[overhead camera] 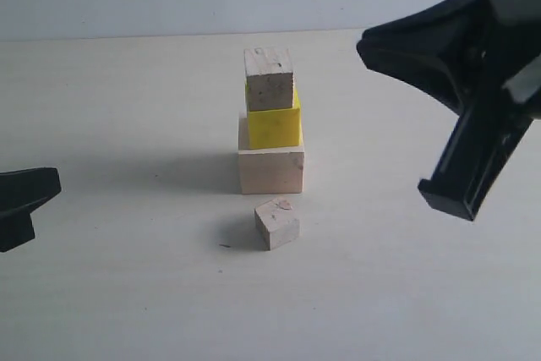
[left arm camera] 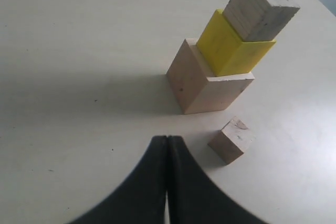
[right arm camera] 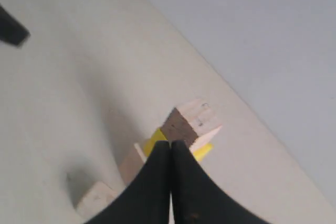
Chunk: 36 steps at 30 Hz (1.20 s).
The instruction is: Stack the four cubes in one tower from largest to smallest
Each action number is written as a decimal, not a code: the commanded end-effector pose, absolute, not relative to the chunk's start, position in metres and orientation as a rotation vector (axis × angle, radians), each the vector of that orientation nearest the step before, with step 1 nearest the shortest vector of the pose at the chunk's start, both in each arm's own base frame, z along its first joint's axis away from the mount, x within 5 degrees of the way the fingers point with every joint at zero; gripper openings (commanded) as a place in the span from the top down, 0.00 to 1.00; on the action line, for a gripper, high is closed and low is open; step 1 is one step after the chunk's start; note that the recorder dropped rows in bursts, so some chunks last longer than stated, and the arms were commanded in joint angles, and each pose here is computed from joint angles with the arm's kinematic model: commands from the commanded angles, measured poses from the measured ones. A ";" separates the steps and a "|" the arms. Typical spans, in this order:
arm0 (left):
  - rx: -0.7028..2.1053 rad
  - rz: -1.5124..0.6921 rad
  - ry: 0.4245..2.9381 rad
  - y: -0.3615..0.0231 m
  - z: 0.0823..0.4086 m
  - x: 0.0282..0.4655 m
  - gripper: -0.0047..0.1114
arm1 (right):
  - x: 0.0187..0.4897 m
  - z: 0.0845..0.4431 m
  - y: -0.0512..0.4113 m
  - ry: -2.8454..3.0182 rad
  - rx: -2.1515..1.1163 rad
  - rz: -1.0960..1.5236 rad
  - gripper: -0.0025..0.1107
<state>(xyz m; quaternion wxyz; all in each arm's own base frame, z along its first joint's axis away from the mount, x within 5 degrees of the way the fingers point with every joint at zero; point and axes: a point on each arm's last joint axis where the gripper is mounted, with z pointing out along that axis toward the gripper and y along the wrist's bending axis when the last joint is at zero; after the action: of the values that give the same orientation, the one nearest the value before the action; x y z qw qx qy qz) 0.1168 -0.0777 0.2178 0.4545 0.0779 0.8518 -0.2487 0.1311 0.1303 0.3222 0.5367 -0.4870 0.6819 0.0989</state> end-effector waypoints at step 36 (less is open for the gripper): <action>0.179 -0.623 2.103 -0.077 0.217 0.116 0.96 | 0.188 0.195 0.186 2.497 -0.648 0.387 0.98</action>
<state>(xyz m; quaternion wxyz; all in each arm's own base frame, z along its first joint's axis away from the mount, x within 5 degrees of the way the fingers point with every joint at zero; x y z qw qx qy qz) 0.1165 -0.0777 0.2173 0.4512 0.0770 0.8535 -0.2489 0.1862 0.1769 0.2043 0.2678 -0.2354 0.9243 0.1363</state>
